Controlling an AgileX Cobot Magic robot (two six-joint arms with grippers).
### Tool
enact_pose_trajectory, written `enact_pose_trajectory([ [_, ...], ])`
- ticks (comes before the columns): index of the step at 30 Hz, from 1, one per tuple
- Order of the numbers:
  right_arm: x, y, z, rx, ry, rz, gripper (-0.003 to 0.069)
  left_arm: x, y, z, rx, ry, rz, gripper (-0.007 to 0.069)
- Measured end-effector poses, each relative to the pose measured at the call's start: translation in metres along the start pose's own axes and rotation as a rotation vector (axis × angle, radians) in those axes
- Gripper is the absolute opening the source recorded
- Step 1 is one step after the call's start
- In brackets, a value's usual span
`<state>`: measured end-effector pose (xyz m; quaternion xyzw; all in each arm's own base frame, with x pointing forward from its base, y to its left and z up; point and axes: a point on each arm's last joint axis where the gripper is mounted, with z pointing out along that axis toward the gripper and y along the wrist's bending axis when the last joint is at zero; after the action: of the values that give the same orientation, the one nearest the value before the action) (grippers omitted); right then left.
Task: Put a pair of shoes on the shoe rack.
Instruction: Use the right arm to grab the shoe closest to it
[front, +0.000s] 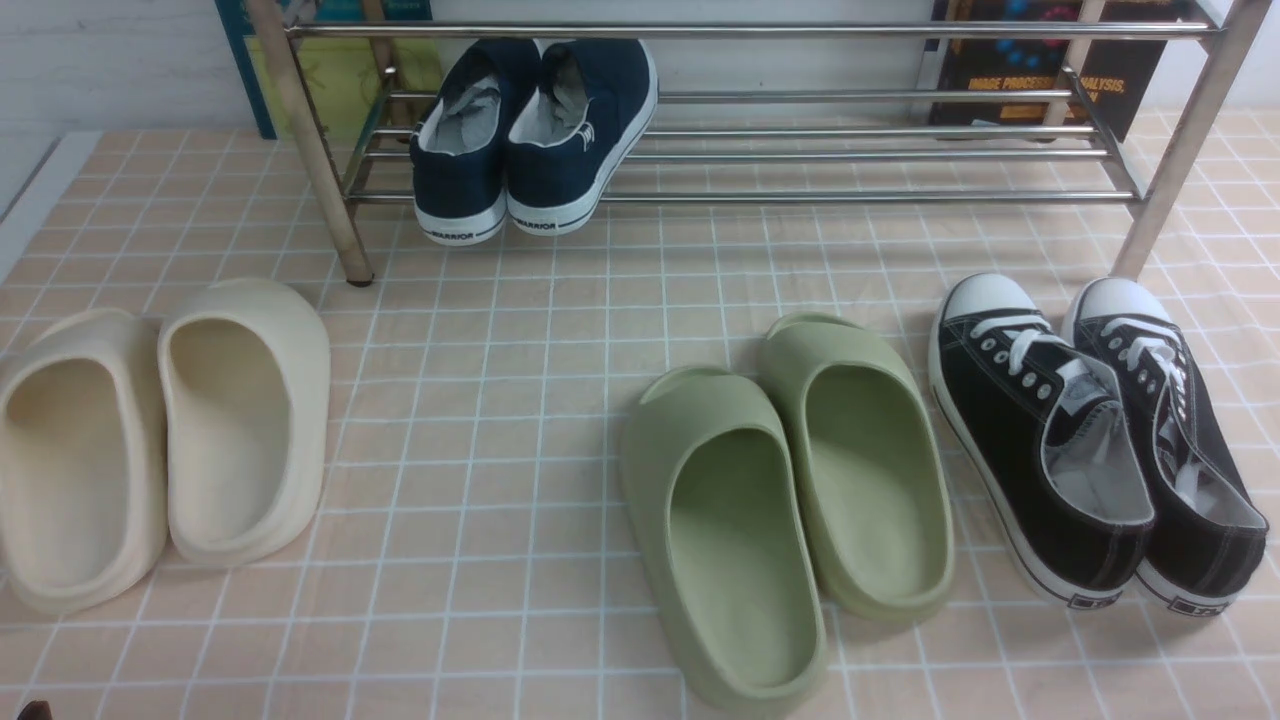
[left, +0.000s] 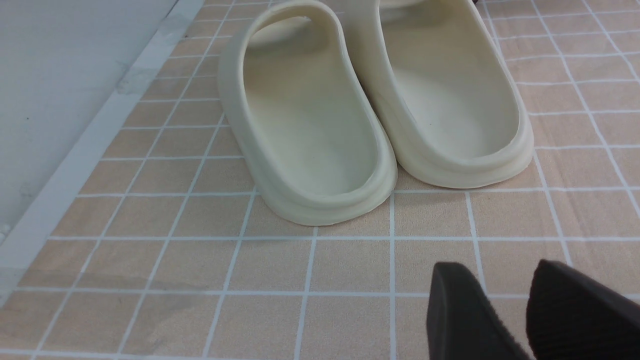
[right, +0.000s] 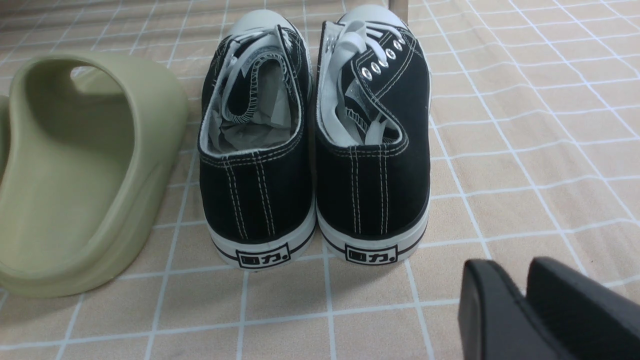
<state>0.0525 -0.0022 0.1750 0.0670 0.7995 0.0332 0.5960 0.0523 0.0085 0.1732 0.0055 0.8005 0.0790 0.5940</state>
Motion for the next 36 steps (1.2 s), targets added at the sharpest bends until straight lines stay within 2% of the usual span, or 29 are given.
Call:
enact_pose_trajectory([
  [27,0.000,0.001,0.000,-0.010,0.001,0.026,0.0144,0.000,0.000,0.000,-0.001,0.000,0.003,0.0237],
  [30,-0.001,0.005,0.000,-0.051,-0.004,0.167,0.0144,0.000,0.000,0.000,-0.001,0.000,0.003,0.0237],
  [34,-0.001,0.012,0.000,-0.141,0.014,0.568,0.0144,0.000,0.000,0.000,-0.001,0.000,0.003,0.0237],
  [36,-0.003,0.016,-0.001,-0.190,0.028,0.816,0.0146,0.000,0.000,0.000,-0.001,0.000,0.003,0.0238],
])
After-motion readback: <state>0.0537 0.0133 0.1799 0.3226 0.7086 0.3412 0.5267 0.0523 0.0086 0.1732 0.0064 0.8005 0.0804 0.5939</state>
